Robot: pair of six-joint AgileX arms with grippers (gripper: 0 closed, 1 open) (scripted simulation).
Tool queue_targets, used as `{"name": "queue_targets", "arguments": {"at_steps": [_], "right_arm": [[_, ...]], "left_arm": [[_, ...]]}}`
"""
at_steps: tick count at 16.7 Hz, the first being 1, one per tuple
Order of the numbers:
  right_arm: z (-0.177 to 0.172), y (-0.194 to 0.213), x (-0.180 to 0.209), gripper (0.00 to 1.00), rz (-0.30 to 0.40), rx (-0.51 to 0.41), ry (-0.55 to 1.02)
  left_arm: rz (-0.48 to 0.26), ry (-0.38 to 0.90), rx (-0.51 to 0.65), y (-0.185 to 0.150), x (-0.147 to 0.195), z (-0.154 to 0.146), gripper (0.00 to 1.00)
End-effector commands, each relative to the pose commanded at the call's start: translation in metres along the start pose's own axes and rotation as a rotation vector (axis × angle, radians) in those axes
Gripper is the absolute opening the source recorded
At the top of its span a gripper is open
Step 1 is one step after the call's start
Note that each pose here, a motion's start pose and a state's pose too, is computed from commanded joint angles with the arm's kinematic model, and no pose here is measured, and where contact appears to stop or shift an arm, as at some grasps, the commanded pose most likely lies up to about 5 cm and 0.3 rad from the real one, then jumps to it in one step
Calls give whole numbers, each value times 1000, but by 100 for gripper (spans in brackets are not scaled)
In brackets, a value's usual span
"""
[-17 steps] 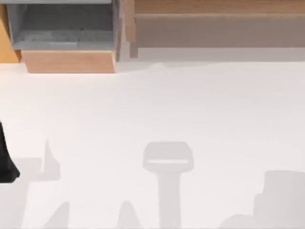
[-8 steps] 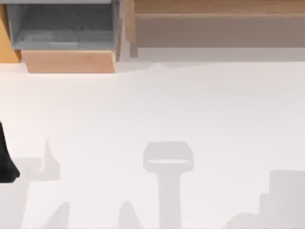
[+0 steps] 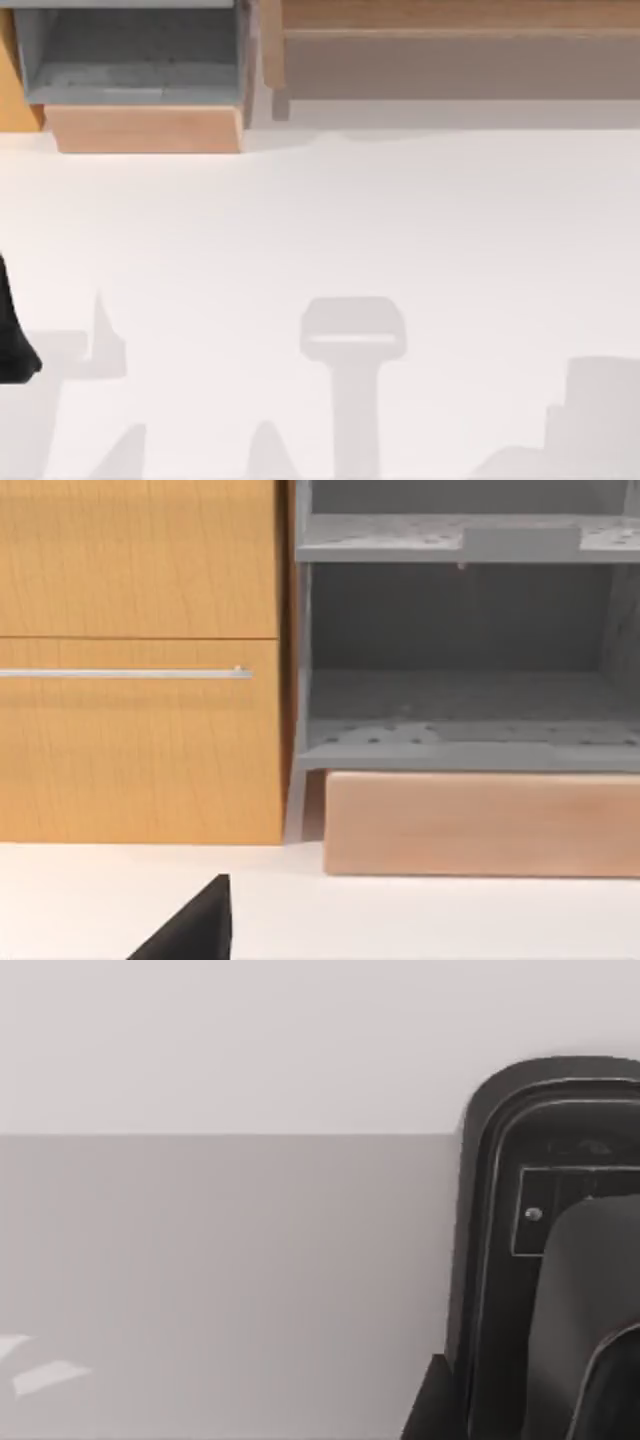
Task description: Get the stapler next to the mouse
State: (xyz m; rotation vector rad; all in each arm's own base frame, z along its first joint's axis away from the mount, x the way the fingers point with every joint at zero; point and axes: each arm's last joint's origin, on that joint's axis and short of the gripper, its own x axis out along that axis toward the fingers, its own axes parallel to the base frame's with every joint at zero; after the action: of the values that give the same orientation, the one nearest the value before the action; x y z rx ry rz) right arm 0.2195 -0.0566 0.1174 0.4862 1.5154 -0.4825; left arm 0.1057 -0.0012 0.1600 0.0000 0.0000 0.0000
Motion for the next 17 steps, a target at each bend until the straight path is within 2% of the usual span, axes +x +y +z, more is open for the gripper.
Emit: {"name": "queue_targets", "arguments": {"at_steps": [2,3,12,17], "right_arm": [[0,0,0,2,0,0,0],[0,0,0,0,0,0,0],[0,0,-2,0,1,1,-5],[-1,0,-21,0,-6,2,16]], "left_arm": [[0,0,0,0,0,0,100],[0,0,0,0,0,0,100],[0,0,0,0,0,0,100],[0,0,0,0,0,0,100]]}}
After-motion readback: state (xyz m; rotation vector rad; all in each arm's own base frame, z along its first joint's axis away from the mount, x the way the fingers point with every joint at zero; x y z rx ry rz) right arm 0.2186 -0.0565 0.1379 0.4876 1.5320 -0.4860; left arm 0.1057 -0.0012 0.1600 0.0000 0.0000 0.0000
